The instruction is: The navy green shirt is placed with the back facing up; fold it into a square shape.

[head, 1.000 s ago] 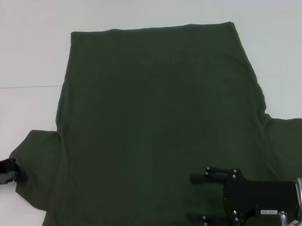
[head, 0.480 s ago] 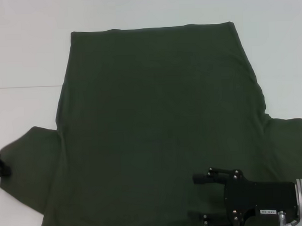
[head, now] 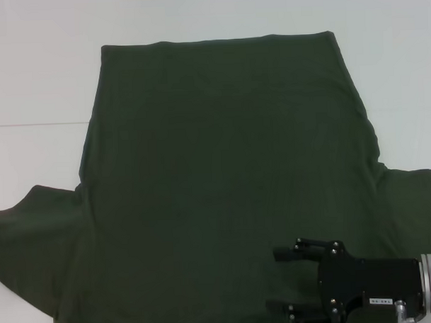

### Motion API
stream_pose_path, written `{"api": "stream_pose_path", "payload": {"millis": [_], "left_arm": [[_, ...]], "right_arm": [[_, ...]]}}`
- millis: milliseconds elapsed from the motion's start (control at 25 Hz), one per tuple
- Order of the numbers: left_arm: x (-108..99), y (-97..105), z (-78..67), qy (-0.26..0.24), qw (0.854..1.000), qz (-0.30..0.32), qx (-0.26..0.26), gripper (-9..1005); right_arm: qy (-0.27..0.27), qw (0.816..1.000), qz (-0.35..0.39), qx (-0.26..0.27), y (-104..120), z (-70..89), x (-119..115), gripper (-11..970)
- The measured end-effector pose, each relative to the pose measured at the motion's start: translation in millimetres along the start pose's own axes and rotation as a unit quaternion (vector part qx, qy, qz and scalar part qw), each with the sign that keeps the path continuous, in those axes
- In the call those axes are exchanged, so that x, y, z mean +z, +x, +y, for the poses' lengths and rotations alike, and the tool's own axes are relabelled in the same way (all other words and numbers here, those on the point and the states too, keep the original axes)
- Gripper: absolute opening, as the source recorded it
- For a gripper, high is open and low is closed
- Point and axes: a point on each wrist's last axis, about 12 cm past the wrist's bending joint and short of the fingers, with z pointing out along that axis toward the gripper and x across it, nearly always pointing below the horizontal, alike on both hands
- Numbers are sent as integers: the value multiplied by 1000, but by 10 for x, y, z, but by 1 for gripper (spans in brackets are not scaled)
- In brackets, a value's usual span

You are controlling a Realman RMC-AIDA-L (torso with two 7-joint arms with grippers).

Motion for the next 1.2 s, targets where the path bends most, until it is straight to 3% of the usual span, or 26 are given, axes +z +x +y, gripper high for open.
{"api": "stream_pose_path", "payload": {"millis": [200, 560, 640, 720, 1200], "left_arm": [[2, -10, -61, 13, 1000, 6, 1, 0], [42, -171, -472, 70, 997, 34, 10, 1], [46, -183, -508, 73, 997, 38, 11, 1], [63, -221, -648, 88, 995, 48, 21, 1], [306, -190, -1117, 113, 989, 72, 67, 1]], "right_arm": [[0, 1000, -1, -1, -9, -6, 5, 883], [-1, 1000, -1, -2, -14, -10, 9, 883], [-1, 1000, 0, -2, -14, -9, 9, 883], [-1, 1000, 0, -2, -13, -8, 8, 883], [-6, 1000, -2, -4, -23, -4, 18, 883]]}}
